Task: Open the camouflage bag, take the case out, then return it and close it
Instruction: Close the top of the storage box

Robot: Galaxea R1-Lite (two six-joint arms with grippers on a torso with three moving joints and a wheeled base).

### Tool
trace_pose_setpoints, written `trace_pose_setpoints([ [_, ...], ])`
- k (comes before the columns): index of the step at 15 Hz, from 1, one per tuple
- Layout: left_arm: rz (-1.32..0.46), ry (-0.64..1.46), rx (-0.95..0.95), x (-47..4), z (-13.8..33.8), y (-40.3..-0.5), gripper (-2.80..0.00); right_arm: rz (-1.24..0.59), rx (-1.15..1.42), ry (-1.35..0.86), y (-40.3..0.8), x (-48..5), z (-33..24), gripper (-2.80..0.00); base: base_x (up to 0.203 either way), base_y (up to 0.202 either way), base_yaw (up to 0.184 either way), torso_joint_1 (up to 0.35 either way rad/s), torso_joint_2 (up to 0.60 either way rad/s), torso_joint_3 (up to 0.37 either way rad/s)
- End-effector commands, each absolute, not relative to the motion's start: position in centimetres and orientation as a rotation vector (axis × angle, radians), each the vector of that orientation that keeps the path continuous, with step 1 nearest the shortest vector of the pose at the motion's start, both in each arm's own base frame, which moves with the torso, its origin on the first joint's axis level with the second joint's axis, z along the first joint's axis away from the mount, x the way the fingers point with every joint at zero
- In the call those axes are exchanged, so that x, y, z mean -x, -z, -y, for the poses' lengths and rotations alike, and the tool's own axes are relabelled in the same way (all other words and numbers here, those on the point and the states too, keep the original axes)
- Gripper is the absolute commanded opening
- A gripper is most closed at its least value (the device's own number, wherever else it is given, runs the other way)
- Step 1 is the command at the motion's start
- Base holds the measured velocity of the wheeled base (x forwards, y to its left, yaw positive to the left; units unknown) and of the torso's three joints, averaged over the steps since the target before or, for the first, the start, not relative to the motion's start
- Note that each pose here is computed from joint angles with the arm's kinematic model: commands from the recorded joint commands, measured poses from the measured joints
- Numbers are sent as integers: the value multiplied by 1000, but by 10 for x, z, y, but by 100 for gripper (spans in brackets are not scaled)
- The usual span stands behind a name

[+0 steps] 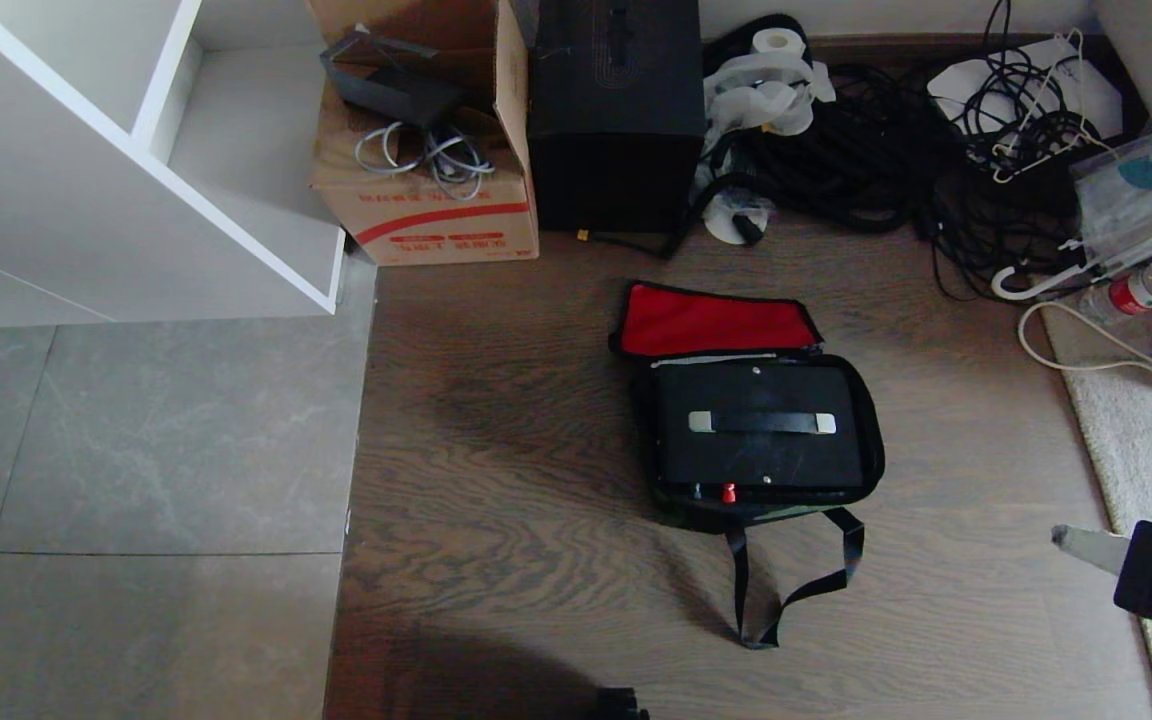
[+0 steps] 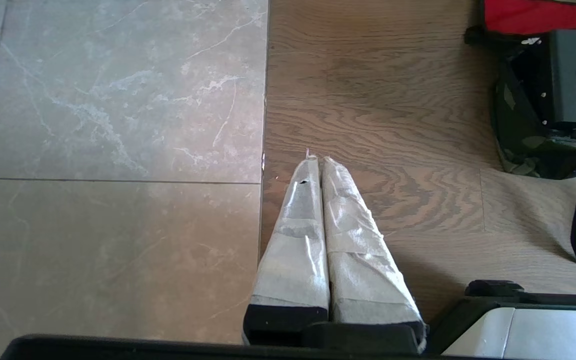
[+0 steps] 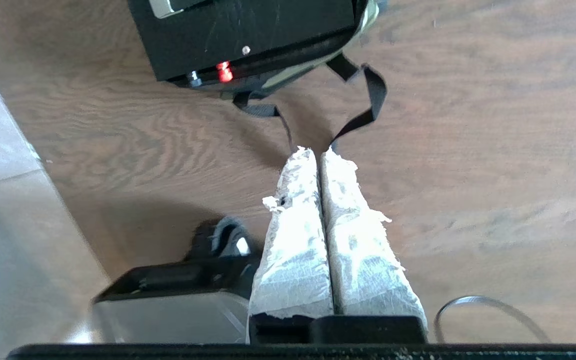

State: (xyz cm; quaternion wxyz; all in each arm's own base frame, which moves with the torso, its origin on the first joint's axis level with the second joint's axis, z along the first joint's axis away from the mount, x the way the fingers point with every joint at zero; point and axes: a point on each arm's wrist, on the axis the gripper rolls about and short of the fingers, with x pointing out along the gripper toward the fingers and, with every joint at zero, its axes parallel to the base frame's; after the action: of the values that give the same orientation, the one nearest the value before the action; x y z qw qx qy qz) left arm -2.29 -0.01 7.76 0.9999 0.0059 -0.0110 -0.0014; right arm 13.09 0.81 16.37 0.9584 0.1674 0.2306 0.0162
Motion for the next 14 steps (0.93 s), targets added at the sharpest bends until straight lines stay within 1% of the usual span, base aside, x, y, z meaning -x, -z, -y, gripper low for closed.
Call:
trace_pose_setpoints([
  [1,14,3,-12,22,0,-75,-280,-410,-386,-32,-172,-120,-7,-280,0,0,0,0,0,0],
  [3,14,3,-12,22,0,-75,-280,-443,-413,-29,-169,-122,-8,-280,0,0,0,0,0,0],
  [7,14,3,-12,22,0,-75,-280,-521,-490,-110,-161,-127,-10,-280,0,0,0,0,0,0],
  [14,14,3,-11,22,0,-75,-280,-692,-550,-70,-139,-165,-13,-280,0,0,0,0,0,0],
])
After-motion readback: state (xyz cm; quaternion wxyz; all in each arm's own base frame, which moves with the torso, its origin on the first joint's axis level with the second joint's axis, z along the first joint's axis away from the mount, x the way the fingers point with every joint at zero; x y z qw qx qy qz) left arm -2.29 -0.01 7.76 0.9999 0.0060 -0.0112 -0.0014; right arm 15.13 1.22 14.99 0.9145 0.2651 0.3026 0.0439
